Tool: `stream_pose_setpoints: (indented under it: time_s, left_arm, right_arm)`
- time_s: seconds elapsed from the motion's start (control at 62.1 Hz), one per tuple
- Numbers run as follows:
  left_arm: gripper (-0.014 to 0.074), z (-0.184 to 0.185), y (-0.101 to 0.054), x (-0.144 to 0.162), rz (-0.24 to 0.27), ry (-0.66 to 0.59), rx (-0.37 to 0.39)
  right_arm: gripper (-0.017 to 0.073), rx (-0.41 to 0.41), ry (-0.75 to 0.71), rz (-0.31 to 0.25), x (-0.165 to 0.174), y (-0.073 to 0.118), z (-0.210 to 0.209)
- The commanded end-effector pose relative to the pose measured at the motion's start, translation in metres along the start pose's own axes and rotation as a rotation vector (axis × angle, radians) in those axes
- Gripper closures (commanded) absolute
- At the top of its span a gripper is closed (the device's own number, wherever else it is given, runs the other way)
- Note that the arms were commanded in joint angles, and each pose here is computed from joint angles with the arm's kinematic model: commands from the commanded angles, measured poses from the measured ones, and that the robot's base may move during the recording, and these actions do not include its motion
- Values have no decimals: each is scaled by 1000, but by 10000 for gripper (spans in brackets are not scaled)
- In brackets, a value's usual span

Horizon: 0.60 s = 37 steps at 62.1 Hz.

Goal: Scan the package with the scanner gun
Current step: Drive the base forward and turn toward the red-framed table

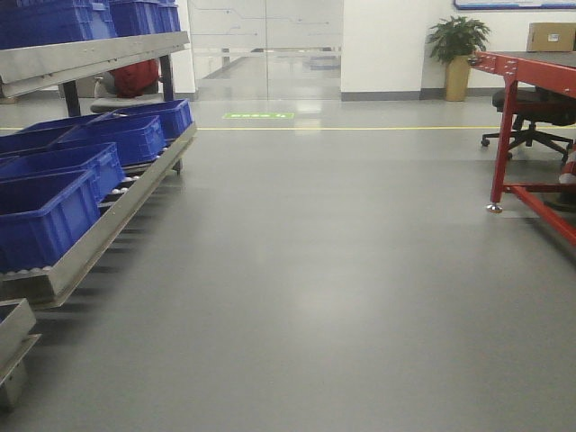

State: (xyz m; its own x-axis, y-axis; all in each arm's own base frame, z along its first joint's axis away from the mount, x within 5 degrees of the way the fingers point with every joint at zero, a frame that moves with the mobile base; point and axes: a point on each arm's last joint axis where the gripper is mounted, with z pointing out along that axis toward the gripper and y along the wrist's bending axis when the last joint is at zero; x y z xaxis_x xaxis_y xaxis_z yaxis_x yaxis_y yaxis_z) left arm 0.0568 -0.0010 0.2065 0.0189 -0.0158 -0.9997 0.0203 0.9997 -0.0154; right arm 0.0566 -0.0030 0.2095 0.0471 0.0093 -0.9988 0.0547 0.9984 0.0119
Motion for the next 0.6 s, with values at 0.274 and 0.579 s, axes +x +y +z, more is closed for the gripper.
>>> stream_pose_setpoints:
  time_s: [0.274,0.579]
  left_arm:
    - [704,0,0,-3,1,-31,1]
    - [704,0,0,-3,1,-31,1]
  right_arm:
    - [728,7,-26,-5,-2,0,0]
    - [728,7,-26,-5,-2,0,0]
